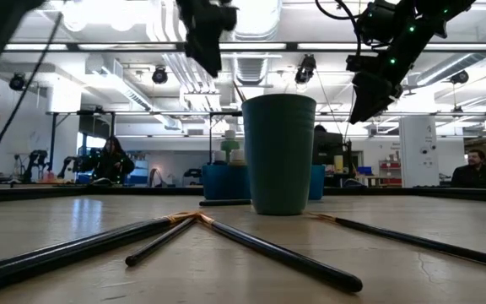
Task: Pick & Place Paint Supplies
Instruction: Put the orange paint bottle into the blue bin
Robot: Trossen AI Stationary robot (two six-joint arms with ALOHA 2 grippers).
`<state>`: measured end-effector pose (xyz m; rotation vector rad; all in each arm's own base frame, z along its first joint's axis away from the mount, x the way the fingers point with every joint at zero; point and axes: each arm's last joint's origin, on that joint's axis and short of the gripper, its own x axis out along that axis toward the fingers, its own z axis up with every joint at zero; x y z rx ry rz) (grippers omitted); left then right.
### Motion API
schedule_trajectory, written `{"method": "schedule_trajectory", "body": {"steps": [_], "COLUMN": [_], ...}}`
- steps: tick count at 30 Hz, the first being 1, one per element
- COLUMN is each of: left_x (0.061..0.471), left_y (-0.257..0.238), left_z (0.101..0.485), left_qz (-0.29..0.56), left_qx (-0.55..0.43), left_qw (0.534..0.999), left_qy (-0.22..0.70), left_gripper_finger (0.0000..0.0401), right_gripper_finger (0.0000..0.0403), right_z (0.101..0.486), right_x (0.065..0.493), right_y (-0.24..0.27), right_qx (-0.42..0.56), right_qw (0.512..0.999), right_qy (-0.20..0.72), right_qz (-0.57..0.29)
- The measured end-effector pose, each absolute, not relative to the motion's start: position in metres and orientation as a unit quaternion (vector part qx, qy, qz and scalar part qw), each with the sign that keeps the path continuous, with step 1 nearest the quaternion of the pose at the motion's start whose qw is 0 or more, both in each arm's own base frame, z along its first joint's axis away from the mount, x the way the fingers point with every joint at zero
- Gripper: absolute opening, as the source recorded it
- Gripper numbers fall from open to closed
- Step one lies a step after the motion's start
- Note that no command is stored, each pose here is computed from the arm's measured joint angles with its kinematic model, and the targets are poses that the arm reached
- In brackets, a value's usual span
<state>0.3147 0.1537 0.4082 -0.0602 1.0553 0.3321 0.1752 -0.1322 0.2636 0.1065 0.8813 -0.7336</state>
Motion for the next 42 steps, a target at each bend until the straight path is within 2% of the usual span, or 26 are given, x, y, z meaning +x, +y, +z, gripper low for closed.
{"method": "schedule_trajectory", "body": {"steps": [8,17,23,32,42], "left_x": [0.271,0.230,0.205,0.160,0.135], "left_y": [0.116,0.065,0.048,0.030,0.013], "left_z": [0.412,0.393,0.365,0.311,0.255], "left_qz": [0.180,0.144,0.135,0.138,0.114], "left_qx": [-0.055,-0.074,-0.092,-0.144,-0.172], "left_qw": [0.892,0.919,0.929,0.915,0.919], "left_qy": [0.410,0.360,0.331,0.350,0.337], "left_gripper_finger": [0.0238,0.0238,0.0238,0.0238,0.0238], "right_gripper_finger": [0.0336,0.0306,0.0288,0.0264,0.0240], "right_z": [0.264,0.264,0.264,0.264,0.266], "right_x": [0.175,0.175,0.175,0.175,0.177], "right_y": [-0.132,-0.132,-0.132,-0.132,-0.133], "right_qx": [0.047,0.029,0.029,0.075,0.128], "right_qw": [0.839,0.840,0.840,0.837,0.836], "right_qy": [0.418,0.425,0.424,0.405,0.367], "right_qz": [-0.346,-0.337,-0.337,-0.360,-0.388]}}
